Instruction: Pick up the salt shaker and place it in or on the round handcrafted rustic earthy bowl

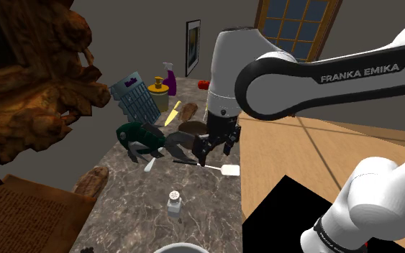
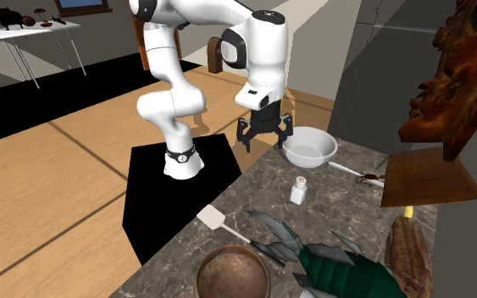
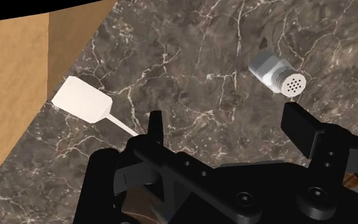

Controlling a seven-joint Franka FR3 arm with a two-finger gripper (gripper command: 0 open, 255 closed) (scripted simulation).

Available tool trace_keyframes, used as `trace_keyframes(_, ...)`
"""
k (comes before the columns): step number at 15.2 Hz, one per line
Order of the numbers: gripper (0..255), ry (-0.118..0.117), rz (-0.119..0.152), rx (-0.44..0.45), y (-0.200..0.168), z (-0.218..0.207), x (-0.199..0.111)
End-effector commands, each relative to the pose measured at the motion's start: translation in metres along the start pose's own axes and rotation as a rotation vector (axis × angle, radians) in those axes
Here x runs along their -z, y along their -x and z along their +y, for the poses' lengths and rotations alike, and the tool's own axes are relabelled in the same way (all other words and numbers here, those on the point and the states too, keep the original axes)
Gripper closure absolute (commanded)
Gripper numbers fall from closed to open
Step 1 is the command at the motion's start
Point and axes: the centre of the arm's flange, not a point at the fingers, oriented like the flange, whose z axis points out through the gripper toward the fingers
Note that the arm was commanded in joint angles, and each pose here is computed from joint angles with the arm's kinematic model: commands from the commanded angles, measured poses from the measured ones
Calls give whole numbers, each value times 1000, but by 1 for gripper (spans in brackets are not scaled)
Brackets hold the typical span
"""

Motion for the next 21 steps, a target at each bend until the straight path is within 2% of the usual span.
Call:
trace_keyframes(1, 0, 5, 0, 1, -3, -23, -15)
trace_keyframes(10, 0, 36, -4, 10, -16, -123, -85)
trace_keyframes(18, 0, 36, -4, 10, -16, -122, -125)
trace_keyframes(21, 0, 36, -4, 10, -16, -122, -125)
